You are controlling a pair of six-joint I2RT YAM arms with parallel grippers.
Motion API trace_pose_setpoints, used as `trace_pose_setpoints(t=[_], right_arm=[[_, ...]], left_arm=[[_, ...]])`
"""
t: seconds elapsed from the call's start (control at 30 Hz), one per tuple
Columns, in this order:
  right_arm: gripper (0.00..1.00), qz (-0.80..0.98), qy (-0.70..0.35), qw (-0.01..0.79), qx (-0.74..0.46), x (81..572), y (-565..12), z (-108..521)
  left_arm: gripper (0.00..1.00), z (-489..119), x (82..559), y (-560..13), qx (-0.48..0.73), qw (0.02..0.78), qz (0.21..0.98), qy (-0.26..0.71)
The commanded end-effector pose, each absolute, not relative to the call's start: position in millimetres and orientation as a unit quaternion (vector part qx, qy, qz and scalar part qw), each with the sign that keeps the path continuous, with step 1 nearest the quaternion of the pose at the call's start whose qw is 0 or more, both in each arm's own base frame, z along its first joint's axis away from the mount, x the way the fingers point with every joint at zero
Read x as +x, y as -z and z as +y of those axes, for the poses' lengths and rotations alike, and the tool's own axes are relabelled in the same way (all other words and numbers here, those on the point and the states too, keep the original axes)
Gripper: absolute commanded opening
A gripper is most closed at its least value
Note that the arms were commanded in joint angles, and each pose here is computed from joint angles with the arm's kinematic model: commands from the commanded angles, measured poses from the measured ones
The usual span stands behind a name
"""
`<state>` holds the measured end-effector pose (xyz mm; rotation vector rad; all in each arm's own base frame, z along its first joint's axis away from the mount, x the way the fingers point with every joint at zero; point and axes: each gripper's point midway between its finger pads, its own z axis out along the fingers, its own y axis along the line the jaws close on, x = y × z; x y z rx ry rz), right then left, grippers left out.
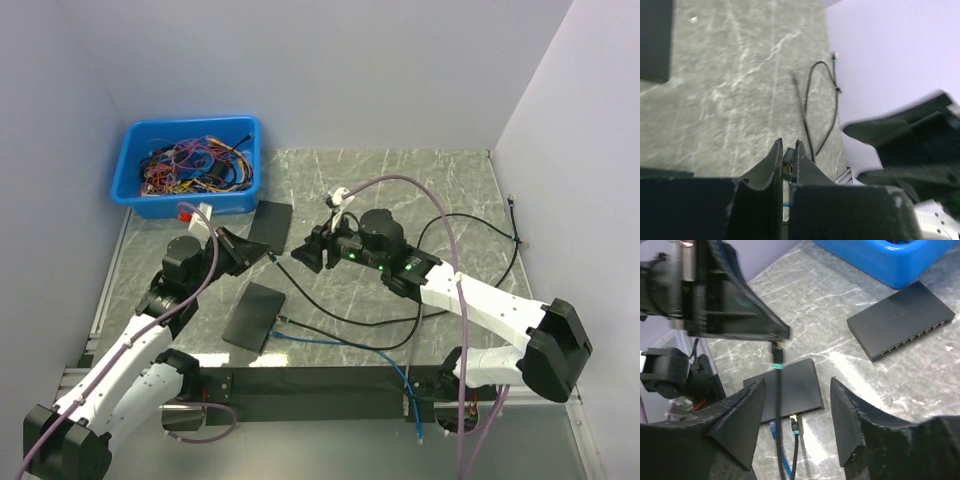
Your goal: Insert the plug into the switch port
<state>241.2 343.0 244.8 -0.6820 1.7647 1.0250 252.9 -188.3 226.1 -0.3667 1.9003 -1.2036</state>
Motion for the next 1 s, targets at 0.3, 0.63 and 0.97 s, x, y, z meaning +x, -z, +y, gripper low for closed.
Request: trace_pose_setpoints(t=[0.3, 0.63, 0.97], right_arm=[[0.5, 0.731, -0.346, 0.501, -0.308, 243, -244, 387], [0.43, 0.741, -0.343, 0.486, -0.312, 245, -233, 399], [0.43, 0.745, -0.347, 0.47, -0.323, 242, -225, 410]], left_arm=[[0.01, -183, 259, -219, -0.184, 0.408, 0.766, 0.462], [0.01, -183, 259, -216, -0.183, 0.405, 0.768, 0.46], [0.01, -183, 259, -212, -0.185, 0.403, 0.771, 0.458]])
